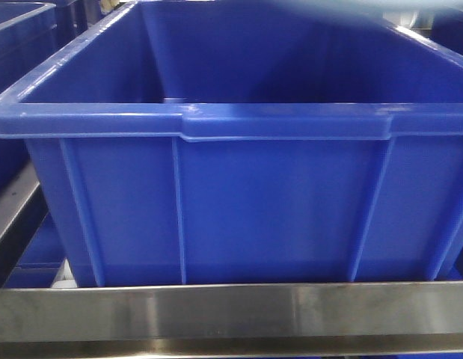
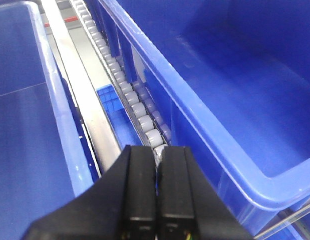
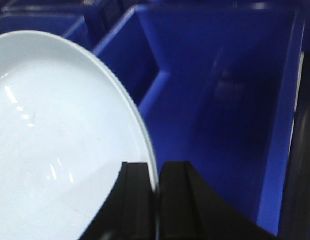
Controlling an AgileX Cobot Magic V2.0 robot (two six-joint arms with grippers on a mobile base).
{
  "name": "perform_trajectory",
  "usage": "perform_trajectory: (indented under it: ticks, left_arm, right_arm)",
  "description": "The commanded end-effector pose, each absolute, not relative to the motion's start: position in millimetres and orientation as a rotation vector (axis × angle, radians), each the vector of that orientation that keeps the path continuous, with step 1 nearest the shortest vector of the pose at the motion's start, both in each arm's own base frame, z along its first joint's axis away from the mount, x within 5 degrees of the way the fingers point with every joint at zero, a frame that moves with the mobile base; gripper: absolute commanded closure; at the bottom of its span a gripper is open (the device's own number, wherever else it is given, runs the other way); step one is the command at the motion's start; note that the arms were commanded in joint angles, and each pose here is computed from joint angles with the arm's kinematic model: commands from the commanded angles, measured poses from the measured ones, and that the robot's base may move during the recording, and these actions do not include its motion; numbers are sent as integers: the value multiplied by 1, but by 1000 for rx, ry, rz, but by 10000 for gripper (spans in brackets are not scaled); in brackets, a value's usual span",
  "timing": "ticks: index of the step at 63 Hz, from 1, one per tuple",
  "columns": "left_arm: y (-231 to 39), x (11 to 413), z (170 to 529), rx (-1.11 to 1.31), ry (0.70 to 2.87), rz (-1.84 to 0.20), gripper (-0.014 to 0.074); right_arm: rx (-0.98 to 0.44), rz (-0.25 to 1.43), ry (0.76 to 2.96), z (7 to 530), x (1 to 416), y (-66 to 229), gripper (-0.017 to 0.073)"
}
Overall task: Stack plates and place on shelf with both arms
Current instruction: 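Lower the plate stack into the blue bin with the right gripper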
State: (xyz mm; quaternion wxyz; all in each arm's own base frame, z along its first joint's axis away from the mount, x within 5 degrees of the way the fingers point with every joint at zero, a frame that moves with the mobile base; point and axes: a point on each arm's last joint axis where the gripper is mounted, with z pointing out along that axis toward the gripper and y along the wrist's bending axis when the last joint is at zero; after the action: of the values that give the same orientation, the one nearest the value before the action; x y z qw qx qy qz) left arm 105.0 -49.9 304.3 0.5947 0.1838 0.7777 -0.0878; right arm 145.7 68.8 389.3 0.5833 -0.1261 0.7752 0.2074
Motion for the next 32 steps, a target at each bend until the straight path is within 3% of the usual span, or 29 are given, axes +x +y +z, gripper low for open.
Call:
perform_trajectory:
  ticks: [1, 14, 32]
  left_arm:
    - [-55, 105, 318, 451, 1724, -243, 510]
    - [-55, 105, 318, 451, 1724, -243, 510]
    - [-55, 105, 318, 451, 1724, -243, 510]
  right_arm:
    - [-304, 458, 1731, 418, 165, 75, 503]
    - [-418, 409, 1873, 417, 230, 103, 503]
    - [-444, 395, 2049, 372, 311, 134, 503]
